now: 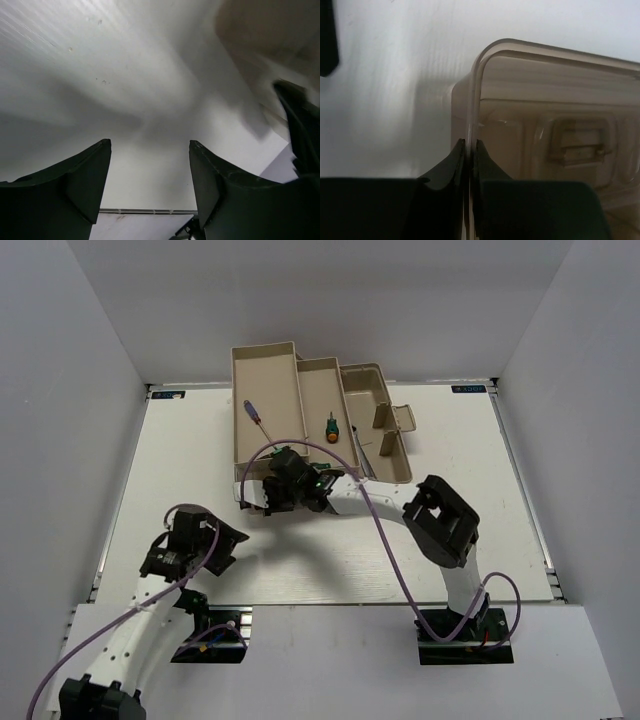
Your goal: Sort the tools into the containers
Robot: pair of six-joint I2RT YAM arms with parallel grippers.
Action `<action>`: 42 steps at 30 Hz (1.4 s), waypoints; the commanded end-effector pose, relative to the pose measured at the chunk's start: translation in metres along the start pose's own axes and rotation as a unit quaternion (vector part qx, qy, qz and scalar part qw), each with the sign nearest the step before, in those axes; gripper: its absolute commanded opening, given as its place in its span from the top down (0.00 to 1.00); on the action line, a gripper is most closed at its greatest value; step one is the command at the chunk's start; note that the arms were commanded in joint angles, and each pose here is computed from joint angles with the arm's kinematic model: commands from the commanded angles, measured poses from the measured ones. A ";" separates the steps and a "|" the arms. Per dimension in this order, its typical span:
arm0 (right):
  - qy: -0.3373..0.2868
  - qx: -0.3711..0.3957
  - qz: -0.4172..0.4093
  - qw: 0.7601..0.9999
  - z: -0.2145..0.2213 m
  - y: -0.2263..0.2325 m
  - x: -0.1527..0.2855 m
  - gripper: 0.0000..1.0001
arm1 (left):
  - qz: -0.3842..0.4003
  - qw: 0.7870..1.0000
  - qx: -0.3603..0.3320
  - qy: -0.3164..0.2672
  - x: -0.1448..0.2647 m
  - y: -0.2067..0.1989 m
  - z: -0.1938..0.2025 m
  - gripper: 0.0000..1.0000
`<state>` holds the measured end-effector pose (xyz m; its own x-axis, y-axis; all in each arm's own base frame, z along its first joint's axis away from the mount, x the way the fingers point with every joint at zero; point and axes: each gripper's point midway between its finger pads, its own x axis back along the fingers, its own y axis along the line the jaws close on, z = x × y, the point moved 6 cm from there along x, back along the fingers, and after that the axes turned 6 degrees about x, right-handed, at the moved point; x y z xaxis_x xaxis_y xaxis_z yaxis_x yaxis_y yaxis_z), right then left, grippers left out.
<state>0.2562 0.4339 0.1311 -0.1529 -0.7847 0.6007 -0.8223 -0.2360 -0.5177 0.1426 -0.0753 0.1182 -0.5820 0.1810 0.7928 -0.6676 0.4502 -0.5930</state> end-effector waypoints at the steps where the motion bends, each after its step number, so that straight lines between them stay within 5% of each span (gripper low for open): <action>1: -0.063 0.054 0.139 0.987 -0.065 -0.076 0.078 1.00 | 0.076 0.994 0.048 0.066 -0.015 -0.020 0.013 0.27; 14: -0.132 -0.017 0.141 0.981 -0.101 -0.087 0.159 1.00 | 0.154 0.974 0.112 0.120 -0.063 -0.031 0.017 0.48; 27: -0.157 -0.041 0.052 0.985 -0.087 -0.034 0.182 1.00 | 0.194 0.968 0.062 0.146 -0.120 -0.130 -0.027 0.45; 28: -0.152 -0.044 0.043 0.986 -0.086 -0.031 0.183 0.76 | 0.194 0.969 0.056 0.145 -0.120 -0.141 -0.031 0.45; 31: -0.160 -0.052 0.036 0.985 -0.091 -0.032 0.194 0.48 | 0.198 0.969 0.048 0.139 -0.119 -0.154 -0.040 0.45; 36: -0.179 -0.053 0.077 0.979 -0.107 -0.051 0.225 0.30 | 0.206 0.968 0.044 0.137 -0.118 -0.162 -0.045 0.45; 40: -0.184 -0.055 0.179 0.965 -0.119 -0.082 0.264 0.31 | 0.207 0.968 0.040 0.136 -0.115 -0.172 -0.049 0.45; 42: -0.173 -0.057 0.247 0.952 -0.119 -0.099 0.276 0.41 | 0.217 0.967 0.028 0.131 -0.111 -0.184 -0.054 0.45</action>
<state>0.2158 0.3217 0.3663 -0.1934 -0.9518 0.2381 -0.8442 0.0377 -0.5348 0.3393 -0.1258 0.1154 -0.6566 0.5227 0.5438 -0.5128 0.2194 -0.8300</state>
